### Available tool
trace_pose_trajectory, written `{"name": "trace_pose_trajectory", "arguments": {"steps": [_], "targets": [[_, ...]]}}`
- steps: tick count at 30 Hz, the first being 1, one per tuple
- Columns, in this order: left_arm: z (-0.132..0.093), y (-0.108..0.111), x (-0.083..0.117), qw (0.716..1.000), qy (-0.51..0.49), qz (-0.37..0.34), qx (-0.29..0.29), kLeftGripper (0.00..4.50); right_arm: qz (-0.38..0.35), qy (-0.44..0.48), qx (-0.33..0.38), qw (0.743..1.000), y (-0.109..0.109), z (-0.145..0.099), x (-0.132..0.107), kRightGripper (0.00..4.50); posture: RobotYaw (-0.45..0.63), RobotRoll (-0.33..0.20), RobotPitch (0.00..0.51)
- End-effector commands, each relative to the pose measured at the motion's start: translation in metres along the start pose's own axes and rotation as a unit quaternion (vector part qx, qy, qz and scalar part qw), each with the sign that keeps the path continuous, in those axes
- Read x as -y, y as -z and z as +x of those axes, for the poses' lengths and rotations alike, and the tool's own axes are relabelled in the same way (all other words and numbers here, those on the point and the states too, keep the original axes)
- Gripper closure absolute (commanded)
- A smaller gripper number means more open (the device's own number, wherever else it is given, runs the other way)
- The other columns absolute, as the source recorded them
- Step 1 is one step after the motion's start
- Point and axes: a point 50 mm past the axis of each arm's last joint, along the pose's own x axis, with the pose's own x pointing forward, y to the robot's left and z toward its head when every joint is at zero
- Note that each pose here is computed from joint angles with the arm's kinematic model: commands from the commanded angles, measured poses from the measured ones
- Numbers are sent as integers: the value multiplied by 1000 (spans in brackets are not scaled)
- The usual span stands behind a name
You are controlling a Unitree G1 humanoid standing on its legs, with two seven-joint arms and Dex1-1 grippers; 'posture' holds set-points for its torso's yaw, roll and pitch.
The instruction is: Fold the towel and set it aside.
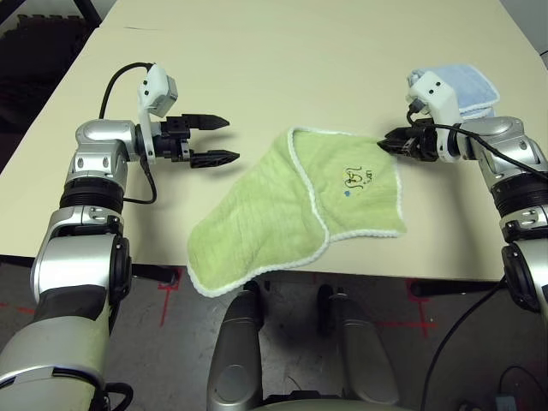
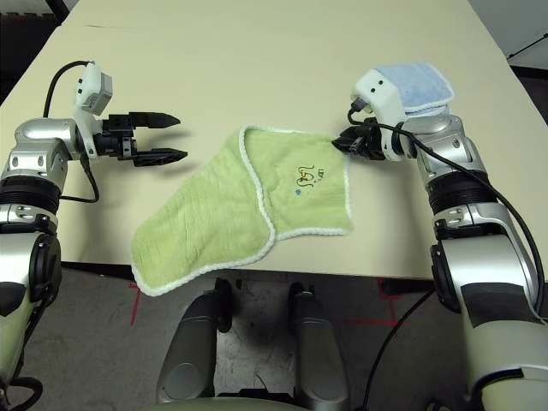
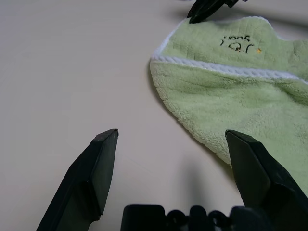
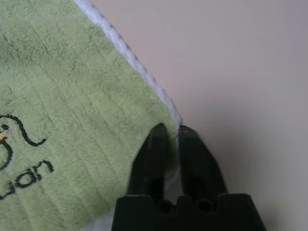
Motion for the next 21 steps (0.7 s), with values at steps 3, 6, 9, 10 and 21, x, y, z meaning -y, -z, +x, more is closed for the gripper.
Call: {"name": "trace_pose_trajectory", "arguments": {"steps": [3, 6, 9, 10, 21], "targets": [[-1, 3, 1, 1000, -10, -9, 13, 0, 47, 14, 55, 997, -2, -1, 5, 4459, 37, 0, 264], [2, 3, 0, 999, -25, -22, 27, 0, 51, 21, 133, 990, -19, -3, 8, 4459, 37, 0, 262], [7, 3, -2, 997, -48, -42, 43, 0, 38, 41, 195, 979, -37, -6, 13, 4459, 37, 0, 258], [9, 3, -3, 996, -56, -48, 48, 0, 30, 47, 217, 974, -46, -6, 14, 4459, 37, 0, 257], [38, -11, -7, 987, -93, -84, 100, 0, -45, 98, 530, 841, -198, -68, 16, 4459, 37, 0, 254]]}}
